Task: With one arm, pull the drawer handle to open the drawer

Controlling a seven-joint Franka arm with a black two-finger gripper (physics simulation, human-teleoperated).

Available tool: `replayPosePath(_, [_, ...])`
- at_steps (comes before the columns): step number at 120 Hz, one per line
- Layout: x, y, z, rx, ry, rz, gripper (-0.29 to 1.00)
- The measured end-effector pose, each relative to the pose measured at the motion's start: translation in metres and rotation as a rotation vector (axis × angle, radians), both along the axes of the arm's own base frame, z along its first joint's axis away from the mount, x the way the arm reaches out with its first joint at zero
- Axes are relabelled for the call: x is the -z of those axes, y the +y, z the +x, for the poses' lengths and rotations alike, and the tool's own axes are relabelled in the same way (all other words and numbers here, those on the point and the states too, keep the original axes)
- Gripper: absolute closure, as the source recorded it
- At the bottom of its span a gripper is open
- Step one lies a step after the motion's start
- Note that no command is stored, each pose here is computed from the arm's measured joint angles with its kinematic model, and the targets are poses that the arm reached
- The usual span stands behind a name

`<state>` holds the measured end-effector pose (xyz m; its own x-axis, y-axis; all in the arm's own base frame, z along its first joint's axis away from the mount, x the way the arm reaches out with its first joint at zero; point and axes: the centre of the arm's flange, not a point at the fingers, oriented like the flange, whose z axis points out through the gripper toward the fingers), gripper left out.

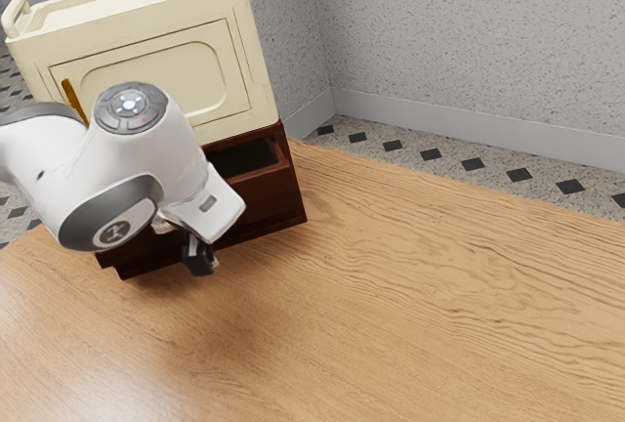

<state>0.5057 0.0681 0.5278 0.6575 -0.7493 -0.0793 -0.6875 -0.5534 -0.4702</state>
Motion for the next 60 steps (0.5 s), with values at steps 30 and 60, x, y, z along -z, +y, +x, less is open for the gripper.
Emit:
replayPosePath(30, [-0.002,-0.036,-0.033,0.057,0.022,0.030,0.05])
replayPosePath(60, [-0.011,-0.069,-0.063,0.105,0.004,0.068,0.02])
